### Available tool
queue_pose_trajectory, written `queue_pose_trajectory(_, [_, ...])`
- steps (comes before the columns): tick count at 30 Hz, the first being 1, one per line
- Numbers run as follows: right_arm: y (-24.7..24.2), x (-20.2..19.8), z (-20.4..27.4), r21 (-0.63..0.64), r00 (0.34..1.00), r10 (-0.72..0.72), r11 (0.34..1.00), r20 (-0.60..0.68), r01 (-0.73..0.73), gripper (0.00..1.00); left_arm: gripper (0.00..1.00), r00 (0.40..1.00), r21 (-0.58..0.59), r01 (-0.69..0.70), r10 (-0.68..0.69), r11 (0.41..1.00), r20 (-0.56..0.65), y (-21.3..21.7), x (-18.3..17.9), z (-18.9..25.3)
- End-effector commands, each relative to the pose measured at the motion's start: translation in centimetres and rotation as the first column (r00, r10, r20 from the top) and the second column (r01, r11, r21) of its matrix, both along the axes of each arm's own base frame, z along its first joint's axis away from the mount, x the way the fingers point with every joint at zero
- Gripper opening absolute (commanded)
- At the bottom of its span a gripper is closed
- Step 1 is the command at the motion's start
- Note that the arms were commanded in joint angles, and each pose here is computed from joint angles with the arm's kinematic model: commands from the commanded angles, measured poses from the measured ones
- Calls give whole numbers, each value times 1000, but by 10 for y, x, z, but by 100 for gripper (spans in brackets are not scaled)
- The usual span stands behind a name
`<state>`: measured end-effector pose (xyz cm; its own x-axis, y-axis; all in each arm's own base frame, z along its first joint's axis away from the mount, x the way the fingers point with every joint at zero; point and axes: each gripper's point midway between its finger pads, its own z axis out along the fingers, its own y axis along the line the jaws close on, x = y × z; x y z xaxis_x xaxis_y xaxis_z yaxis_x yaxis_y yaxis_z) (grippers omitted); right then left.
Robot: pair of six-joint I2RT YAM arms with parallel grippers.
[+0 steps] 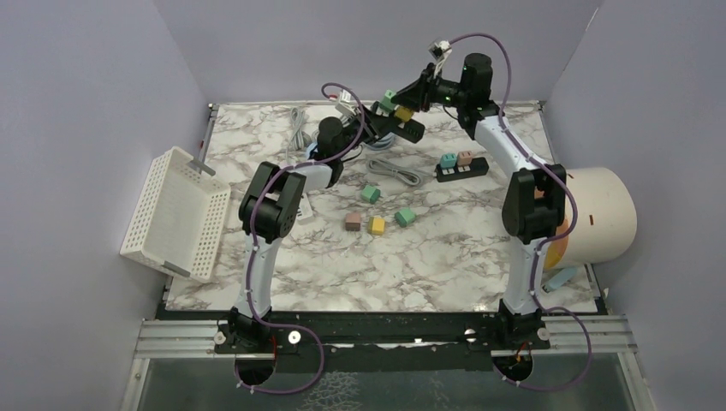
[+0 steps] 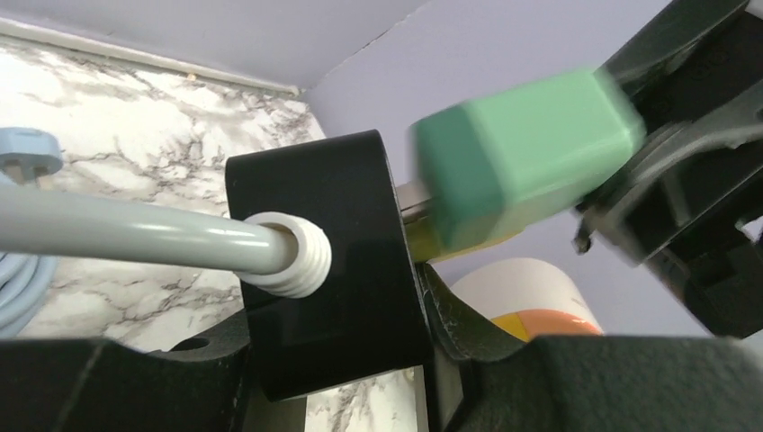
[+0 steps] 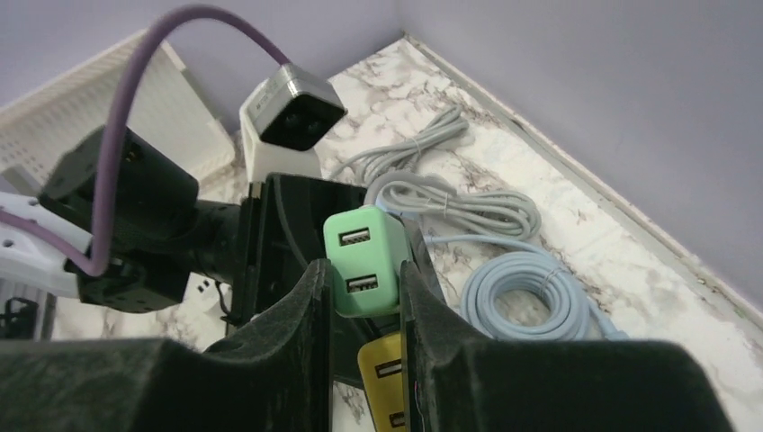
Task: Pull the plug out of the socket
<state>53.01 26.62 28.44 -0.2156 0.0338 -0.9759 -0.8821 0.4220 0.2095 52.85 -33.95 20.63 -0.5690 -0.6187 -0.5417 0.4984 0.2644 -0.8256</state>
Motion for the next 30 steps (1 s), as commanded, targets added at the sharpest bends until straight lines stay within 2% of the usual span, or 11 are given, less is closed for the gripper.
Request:
queue_pose_trajectory(1, [-30,-31,141,144,971,26,988,236,-61,1,0,990,120,-87,99,989,-99,25,16,-64])
queue_pose_trajectory(7, [-4,-33,122,14,951,-44,999,306,41,1,0,992,148,-85,97,985,-79,25,17,-58])
queue_pose_trajectory(12, [-15,-49,115,16,957,-119,993,263,119,1,0,991,153,-90,104,984,-87,29,24,-56])
queue_pose_trajectory(15, [-26,-70,96,84,973,-198,978,116,189,1,0,991,156,-96,109,983,-82,38,31,-50])
queue_pose_trajectory(19, [-30,-114,26,154,963,-210,959,-171,237,1,0,991,184,-105,119,977,-64,58,39,-42])
queue_pose_trajectory(24, [-4,-181,-90,-46,881,-178,983,-439,176,1,0,993,250,-107,118,962,-30,75,41,-33])
queue_pose_trajectory(27, [-5,-213,-134,-81,805,-171,985,-568,152,1,0,994,289,-103,109,952,-5,79,38,-28])
queue_pose_trajectory(30, [-10,-224,-159,-145,756,-194,981,-624,132,1,0,995,323,-100,101,941,15,81,35,-27])
